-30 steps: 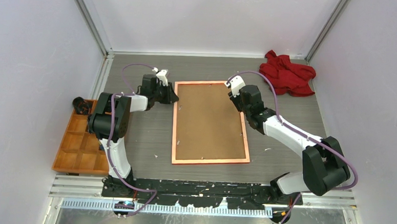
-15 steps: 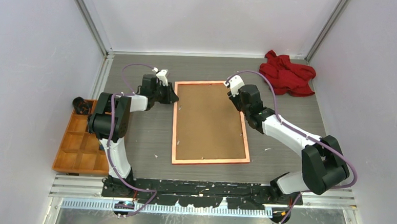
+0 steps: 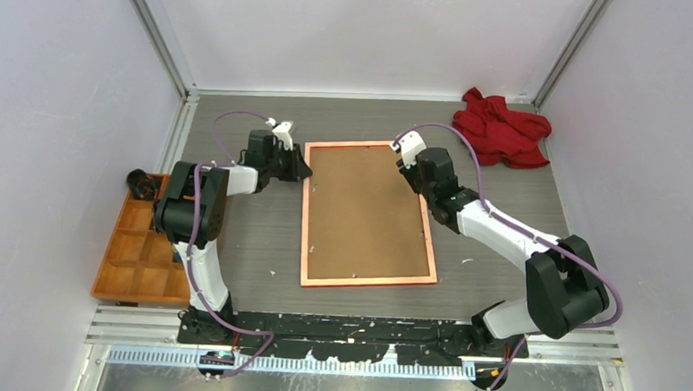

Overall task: Take the photo out of the frame
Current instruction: Release the photo frame item from the photo frame.

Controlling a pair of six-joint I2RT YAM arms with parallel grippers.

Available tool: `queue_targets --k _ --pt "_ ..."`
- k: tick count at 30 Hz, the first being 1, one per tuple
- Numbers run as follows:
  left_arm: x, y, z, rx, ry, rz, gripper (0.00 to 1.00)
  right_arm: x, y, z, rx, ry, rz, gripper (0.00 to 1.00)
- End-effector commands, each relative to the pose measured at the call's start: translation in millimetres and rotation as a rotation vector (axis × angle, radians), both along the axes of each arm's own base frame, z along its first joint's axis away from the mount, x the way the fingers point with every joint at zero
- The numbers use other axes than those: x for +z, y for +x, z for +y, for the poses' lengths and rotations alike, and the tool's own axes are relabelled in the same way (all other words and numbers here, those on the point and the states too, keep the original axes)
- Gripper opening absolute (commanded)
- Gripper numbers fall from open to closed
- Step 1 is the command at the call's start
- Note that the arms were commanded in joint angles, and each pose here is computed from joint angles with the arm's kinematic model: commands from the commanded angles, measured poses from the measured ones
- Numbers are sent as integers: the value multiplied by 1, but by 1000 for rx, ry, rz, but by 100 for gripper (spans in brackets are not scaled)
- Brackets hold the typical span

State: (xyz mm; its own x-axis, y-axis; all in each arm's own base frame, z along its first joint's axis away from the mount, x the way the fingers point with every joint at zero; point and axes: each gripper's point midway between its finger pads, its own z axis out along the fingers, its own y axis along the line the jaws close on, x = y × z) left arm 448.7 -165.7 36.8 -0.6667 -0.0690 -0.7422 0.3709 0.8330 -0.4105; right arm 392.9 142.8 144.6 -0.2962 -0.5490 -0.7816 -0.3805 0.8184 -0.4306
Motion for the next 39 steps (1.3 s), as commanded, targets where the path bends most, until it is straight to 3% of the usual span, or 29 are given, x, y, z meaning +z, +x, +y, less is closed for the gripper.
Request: queue_targets --k 1,22,29,39 --pt "6 -10 -5 -61 -15 -6 21 -1 9 -11 -52 -42 -8 1" --pt "5 -9 -4 -48 -10 -3 22 -5 2 -5 21 -51 5 1" --pt "3 -8 -6 -36 39 -14 16 -3 0 -5 29 -45 1 1" --pt "2 -9 -7 -36 65 -23 15 -4 -1 -6 43 -50 2 1"
